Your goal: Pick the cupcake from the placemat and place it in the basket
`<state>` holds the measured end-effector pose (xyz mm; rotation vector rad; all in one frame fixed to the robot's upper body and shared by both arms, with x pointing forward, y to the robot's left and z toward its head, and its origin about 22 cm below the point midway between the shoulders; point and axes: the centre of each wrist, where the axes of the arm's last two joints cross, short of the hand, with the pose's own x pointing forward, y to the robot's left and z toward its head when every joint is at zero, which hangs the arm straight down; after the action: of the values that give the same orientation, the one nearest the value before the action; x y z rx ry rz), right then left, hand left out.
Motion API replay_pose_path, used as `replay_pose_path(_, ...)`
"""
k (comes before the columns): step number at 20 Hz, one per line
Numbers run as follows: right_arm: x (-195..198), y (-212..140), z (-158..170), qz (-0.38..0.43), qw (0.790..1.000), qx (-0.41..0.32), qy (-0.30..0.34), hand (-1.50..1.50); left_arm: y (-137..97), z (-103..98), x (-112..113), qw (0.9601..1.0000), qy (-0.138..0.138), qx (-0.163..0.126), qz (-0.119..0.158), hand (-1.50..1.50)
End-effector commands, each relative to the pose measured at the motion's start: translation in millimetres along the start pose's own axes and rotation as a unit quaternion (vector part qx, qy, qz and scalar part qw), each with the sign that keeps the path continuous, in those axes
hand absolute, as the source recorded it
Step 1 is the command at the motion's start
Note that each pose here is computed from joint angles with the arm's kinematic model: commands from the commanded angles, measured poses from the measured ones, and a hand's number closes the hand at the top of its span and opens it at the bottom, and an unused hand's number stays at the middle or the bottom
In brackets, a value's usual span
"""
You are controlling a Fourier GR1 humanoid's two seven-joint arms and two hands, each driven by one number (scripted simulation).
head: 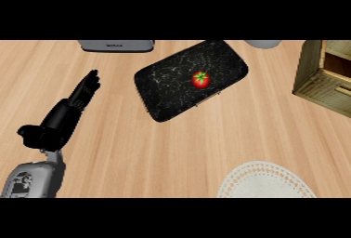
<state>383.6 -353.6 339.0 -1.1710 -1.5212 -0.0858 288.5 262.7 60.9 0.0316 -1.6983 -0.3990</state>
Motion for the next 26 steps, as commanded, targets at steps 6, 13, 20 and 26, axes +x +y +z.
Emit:
replay_pose_path(6,-66.9,-4.8,-38.9,0.008,0.999,0.023,0.027,1.50,12.2,2.1,-8.5,1.0000,0.006,0.006,0.004,0.00)
replay_pose_path(13,-108.9,5.3,-43.7,0.016,0.999,-0.030,0.011,1.50,0.9,1.7,5.7,1.0000,0.000,-0.001,0.002,0.00)
replay_pose_path(20,-148.6,9.9,-39.5,0.025,0.994,-0.104,-0.003,1.50,-20.4,3.1,1.7,1.0000,-0.002,-0.005,0.006,0.00)
replay_pose_path(26,-153.5,-10.9,-49.0,-0.008,0.996,-0.088,-0.013,-1.50,-17.0,-9.1,12.8,0.9998,-0.009,-0.015,0.003,0.00)
